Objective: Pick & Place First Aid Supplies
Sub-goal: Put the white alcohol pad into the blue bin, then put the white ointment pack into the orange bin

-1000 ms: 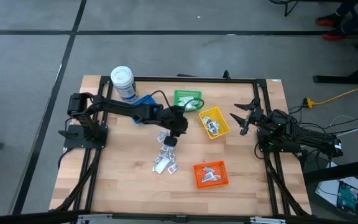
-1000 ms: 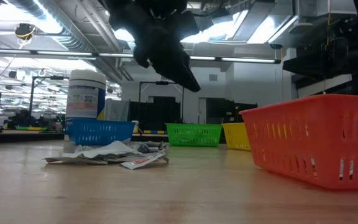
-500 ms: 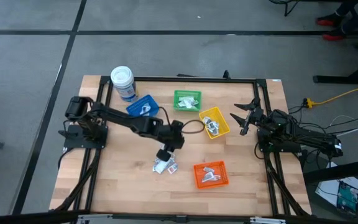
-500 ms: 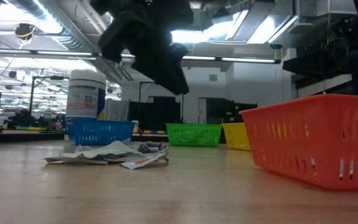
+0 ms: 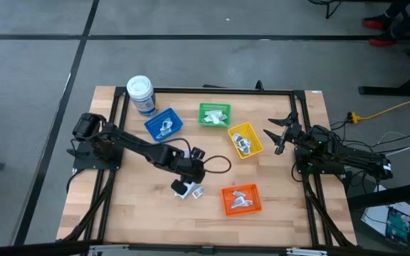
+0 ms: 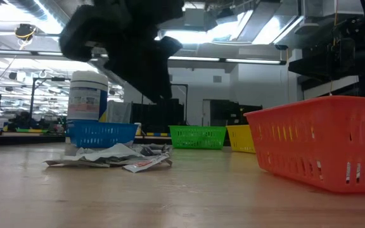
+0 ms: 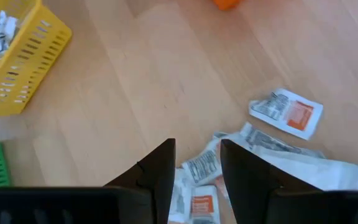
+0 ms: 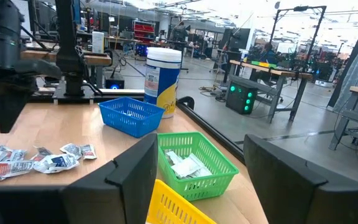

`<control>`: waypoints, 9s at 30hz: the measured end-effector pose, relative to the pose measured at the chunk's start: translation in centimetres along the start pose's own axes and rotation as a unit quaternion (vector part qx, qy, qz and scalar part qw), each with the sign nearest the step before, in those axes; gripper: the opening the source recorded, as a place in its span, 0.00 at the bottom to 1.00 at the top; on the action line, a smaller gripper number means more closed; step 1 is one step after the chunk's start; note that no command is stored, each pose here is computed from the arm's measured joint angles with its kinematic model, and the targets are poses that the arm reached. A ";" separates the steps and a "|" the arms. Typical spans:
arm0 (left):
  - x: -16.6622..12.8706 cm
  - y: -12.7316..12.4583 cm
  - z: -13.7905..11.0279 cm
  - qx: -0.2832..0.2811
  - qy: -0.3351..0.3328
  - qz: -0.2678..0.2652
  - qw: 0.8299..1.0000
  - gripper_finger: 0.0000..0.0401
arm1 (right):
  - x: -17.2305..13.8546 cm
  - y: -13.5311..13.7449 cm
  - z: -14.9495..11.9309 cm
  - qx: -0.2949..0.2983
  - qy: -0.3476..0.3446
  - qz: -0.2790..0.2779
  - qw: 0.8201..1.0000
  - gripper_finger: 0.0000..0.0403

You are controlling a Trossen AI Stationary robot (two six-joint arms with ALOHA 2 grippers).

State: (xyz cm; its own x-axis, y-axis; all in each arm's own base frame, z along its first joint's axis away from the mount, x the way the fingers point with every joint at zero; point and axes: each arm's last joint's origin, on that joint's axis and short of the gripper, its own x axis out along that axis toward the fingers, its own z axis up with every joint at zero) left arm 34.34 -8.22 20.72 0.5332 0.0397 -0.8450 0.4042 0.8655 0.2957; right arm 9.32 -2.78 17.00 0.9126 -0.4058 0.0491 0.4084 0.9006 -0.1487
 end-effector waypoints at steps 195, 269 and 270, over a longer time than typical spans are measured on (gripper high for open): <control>-5.8 8.6 -9.4 -0.180 0.067 0.043 0.980 0.35 | 0.0 0.0 0.0 0.000 0.000 0.000 1.000 0.59; 4.8 5.1 -9.5 -0.408 0.172 -0.063 0.894 0.04 | 0.0 0.0 0.0 0.000 0.000 0.000 1.000 0.59; 4.7 5.1 -9.5 -0.405 0.169 -0.066 0.896 0.02 | 0.0 0.0 0.0 0.000 0.000 0.000 1.000 0.59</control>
State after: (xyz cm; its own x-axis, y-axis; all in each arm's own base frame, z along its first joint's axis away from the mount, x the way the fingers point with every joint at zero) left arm 31.90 1.15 14.01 0.2103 -0.0598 -0.9758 -0.2984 0.9466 -0.1223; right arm 9.32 -2.77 17.00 0.9128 -0.4054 0.0490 0.4080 0.9008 -0.1484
